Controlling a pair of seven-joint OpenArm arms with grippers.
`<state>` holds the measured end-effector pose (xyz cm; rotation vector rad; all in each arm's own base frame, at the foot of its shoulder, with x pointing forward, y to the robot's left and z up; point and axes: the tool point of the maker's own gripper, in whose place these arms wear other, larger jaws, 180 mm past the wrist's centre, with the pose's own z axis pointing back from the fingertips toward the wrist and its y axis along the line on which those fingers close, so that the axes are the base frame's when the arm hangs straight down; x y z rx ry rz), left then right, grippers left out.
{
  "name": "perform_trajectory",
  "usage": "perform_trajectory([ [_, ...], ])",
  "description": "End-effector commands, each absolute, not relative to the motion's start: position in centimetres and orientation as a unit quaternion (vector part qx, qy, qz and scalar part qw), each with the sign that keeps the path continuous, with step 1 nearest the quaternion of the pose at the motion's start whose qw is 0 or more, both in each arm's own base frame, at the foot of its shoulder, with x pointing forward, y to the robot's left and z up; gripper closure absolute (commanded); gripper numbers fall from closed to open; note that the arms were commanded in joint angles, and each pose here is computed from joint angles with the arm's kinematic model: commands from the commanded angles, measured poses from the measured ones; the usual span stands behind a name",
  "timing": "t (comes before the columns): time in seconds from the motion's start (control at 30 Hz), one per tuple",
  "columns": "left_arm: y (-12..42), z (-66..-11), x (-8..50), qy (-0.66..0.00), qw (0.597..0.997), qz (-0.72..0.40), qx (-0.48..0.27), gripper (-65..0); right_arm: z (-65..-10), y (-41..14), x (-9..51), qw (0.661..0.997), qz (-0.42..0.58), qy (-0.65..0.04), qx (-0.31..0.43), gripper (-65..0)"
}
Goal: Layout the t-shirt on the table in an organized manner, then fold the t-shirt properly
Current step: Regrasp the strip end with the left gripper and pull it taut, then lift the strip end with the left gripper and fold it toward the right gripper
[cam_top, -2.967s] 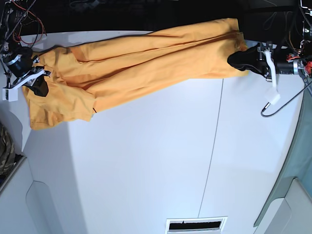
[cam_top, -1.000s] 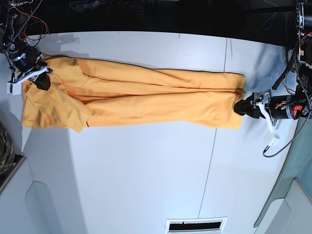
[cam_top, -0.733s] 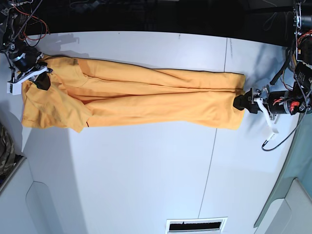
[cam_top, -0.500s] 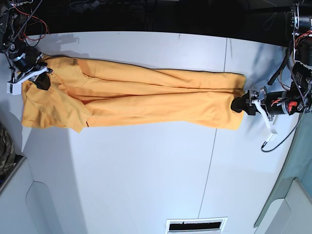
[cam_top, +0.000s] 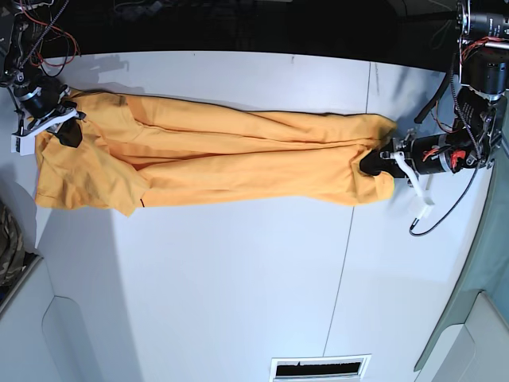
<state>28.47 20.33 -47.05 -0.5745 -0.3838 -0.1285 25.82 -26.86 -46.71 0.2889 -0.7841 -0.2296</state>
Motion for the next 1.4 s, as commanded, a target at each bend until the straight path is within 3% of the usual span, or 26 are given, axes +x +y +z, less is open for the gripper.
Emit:
perform_trajectory([
  [0.0, 22.0, -47.0, 28.1, -0.171, 0.949, -0.077, -0.252, 0.0, -46.1, -27.8, 26.2, 0.908, -0.106, -0.385, 0.129, 0.0],
  [0.3, 21.5, -40.5, 30.9, -0.220, 0.931, -0.168, -0.240, 0.0, -46.0, -27.8, 26.3, 0.907, -0.107, -0.386, 0.130, 0.0],
  [0.67, 9.5, -35.0, 31.4, -0.278, 0.854, -0.228, -0.376, 0.0, -46.1, -27.8, 26.2, 0.908, -0.105, -0.385, 0.128, 0.0],
  [0.83, 3.3, -34.7, 32.0, -0.307, 0.828, -0.217, -0.416, 0.0, -46.1, -27.8, 26.2, 0.908, -0.105, -0.385, 0.128, 0.0],
  [1.03, -1.3, -35.6, 32.6, -0.321, 0.826, -0.211, -0.412, 0.0, -46.2, -27.8, 26.1, 0.909, -0.105, -0.382, 0.128, 0.0],
  [1.37, -7.1, -39.4, 31.4, -0.283, 0.831, -0.159, -0.451, 0.0, -46.1, -27.7, 26.2, 0.908, -0.108, -0.383, 0.132, 0.0],
])
